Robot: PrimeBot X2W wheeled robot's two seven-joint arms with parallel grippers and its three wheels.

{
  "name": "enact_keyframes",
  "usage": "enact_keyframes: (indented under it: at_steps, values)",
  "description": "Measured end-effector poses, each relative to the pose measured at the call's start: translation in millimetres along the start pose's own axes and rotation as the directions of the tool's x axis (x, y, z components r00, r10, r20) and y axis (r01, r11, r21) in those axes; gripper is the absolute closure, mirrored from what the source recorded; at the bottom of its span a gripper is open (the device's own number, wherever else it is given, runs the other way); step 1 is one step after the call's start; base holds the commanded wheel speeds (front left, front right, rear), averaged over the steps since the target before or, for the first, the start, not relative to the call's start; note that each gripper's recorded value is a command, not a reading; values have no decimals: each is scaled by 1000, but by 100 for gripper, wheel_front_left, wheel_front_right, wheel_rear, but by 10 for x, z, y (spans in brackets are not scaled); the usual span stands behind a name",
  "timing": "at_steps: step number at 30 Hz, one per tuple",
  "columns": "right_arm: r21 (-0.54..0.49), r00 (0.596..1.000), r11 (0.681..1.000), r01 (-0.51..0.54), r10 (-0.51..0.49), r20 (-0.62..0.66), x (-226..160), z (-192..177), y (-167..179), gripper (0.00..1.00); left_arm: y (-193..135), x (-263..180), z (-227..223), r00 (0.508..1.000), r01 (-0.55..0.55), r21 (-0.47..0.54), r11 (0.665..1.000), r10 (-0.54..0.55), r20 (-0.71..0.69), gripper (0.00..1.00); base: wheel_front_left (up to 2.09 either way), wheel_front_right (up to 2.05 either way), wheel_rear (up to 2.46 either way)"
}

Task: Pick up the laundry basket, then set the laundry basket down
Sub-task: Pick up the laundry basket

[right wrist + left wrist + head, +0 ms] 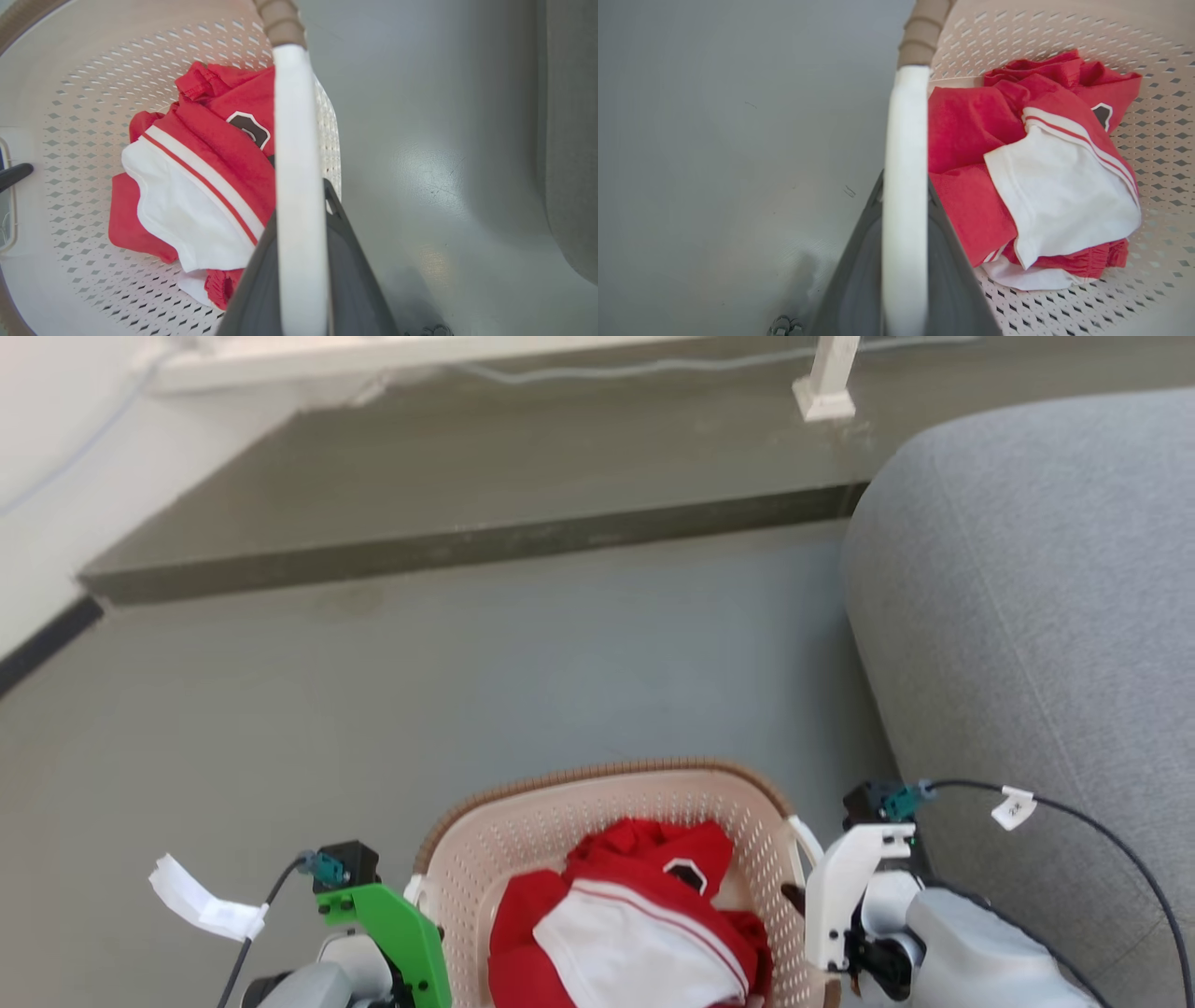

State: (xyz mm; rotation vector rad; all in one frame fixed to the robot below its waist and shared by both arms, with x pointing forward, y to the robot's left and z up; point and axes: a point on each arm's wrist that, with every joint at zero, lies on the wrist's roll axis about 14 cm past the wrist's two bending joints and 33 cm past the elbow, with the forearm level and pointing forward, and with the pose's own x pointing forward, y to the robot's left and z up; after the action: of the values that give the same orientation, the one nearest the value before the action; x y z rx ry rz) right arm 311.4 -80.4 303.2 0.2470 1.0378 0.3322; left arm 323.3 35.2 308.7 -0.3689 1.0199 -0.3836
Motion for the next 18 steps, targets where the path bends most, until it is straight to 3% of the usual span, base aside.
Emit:
enact_keyframes:
  at_steps: [18]
  values:
    - [3, 1000, 1000, 1, -1, 7, -191, -49, 63, 100, -98, -171, -57, 1000, 1, 65, 998, 1, -26, 100, 0, 0, 0]
